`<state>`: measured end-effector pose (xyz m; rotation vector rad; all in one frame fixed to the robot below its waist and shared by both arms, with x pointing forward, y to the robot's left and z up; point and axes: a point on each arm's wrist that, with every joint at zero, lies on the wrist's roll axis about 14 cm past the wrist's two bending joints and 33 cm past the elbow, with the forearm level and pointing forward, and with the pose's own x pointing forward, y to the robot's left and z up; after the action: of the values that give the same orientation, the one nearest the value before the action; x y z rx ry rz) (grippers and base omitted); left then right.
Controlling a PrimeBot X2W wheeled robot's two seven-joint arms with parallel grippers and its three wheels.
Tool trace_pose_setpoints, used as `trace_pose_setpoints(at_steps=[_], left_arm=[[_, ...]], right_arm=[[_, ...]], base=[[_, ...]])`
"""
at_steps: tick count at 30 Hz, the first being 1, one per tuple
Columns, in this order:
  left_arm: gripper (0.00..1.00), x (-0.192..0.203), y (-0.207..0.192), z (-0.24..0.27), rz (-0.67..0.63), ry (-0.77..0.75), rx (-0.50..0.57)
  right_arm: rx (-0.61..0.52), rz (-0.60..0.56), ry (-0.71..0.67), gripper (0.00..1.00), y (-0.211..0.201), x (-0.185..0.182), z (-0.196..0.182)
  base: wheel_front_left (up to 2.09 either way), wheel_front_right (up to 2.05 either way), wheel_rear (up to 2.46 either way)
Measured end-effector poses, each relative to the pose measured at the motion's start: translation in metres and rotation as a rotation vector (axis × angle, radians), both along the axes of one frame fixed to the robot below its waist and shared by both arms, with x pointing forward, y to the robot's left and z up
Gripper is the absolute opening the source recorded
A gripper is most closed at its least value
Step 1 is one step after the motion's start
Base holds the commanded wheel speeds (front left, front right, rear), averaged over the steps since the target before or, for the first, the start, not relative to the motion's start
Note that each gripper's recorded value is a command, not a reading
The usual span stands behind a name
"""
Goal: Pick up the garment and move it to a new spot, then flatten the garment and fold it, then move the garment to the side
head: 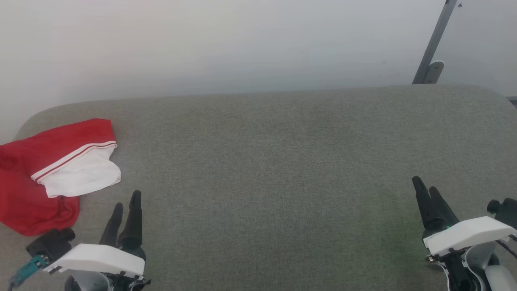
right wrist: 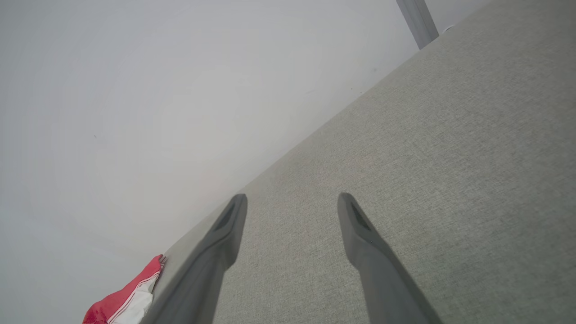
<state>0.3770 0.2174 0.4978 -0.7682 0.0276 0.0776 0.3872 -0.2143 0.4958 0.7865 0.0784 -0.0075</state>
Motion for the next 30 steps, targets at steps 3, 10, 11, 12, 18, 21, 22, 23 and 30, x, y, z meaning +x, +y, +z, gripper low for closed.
trace_pose_setpoints(at_steps=[3,10,11,12,18,21,22,23,30], left_arm=[[1.00,0.000,0.002,0.003,0.000,-0.014,0.036],[1.00,-0.002,0.005,0.005,-0.004,-0.034,0.103],[1.00,-0.003,0.006,0.004,-0.002,-0.034,0.114],[1.00,-0.004,0.006,0.004,-0.001,-0.034,0.130],[1.00,-0.003,0.006,0.009,-0.006,-0.056,0.191],[1.00,-0.003,0.006,0.011,-0.007,-0.069,0.216],[1.00,-0.003,0.006,0.012,-0.007,-0.072,0.223],[1.00,-0.003,0.006,0.012,-0.008,-0.073,0.232],[1.00,-0.004,0.005,0.016,-0.014,-0.095,0.294]], right_arm=[[-0.028,0.002,-0.003,1.00,-0.001,0.000,0.001],[-0.105,0.001,-0.012,1.00,-0.007,0.000,0.005],[-0.115,0.003,-0.014,1.00,-0.008,0.000,0.005],[-0.126,0.004,-0.014,1.00,-0.008,0.000,0.006],[-0.181,0.009,-0.022,1.00,-0.010,0.000,0.009],[-0.213,0.014,-0.022,1.00,-0.011,0.000,0.010],[-0.223,0.015,-0.022,1.00,-0.011,0.000,0.010],[-0.233,0.015,-0.023,1.00,-0.012,0.000,0.010],[-0.301,0.023,-0.026,1.00,-0.013,0.000,0.011]], base=[[0.00,0.00,0.00],[0.00,0.00,0.00],[0.00,0.00,0.00],[0.00,0.00,0.00],[0.00,0.00,0.00],[0.00,0.00,0.00],[0.00,0.00,0.00],[0.00,0.00,0.00],[0.00,0.00,0.00]])
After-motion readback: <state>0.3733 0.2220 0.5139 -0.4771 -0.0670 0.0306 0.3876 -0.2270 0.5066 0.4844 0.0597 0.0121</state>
